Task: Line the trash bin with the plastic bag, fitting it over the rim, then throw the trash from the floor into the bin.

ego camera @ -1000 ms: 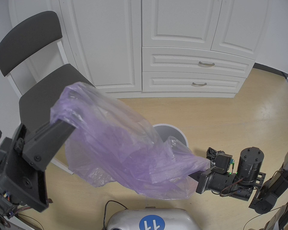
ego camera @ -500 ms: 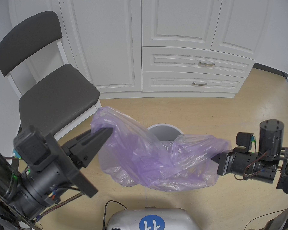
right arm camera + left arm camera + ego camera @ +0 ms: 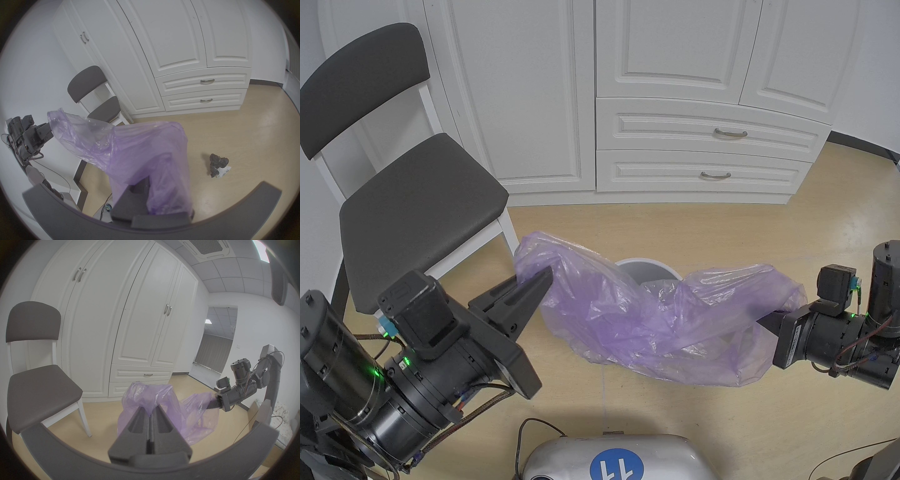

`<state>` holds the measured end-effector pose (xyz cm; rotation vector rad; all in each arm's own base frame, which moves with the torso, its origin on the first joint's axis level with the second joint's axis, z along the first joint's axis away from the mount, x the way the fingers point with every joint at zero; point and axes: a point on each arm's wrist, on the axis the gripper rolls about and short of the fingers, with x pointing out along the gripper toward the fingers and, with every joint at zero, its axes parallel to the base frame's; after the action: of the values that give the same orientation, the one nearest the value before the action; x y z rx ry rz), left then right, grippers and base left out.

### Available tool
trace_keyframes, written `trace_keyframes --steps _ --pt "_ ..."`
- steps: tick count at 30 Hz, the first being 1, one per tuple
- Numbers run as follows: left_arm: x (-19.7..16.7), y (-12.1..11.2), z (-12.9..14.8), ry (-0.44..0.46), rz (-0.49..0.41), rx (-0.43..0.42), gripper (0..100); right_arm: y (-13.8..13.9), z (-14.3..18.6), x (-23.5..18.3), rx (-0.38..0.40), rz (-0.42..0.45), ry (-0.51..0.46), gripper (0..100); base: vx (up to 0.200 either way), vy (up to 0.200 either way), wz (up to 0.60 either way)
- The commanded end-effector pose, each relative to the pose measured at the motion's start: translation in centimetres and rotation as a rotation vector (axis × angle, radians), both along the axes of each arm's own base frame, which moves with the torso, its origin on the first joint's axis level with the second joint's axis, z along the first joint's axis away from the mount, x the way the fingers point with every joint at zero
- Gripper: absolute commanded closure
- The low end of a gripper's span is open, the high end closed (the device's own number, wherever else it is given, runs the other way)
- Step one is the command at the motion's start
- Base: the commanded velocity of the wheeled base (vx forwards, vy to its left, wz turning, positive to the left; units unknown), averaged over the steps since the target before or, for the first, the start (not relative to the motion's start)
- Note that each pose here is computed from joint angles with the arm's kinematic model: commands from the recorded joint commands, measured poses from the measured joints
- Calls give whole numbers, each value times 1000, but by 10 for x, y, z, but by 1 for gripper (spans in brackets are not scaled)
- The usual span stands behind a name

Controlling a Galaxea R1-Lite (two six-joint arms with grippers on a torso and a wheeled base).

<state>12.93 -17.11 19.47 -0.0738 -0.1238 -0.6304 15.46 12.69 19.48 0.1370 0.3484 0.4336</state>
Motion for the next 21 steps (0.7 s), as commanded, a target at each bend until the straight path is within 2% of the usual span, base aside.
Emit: trace_keyframes --steps 1,3,8,15,21 --pt "2 1 -1 2 10 2 100 0 0 -2 -16 -2 -12 100 0 0 0" --pt "3 0 -1 3 11 1 100 0 0 -2 -24 -4 -15 100 0 0 0" --pt "8 1 -2 6 33 7 100 1 -5 1 -99 -56 -31 100 0 0 0" --pt "16 2 -5 3 97 81 100 -1 -3 0 -133 -98 -61 100 0 0 0" --pt "24 -4 -1 5 173 67 100 1 -5 1 -143 -104 -58 100 0 0 0"
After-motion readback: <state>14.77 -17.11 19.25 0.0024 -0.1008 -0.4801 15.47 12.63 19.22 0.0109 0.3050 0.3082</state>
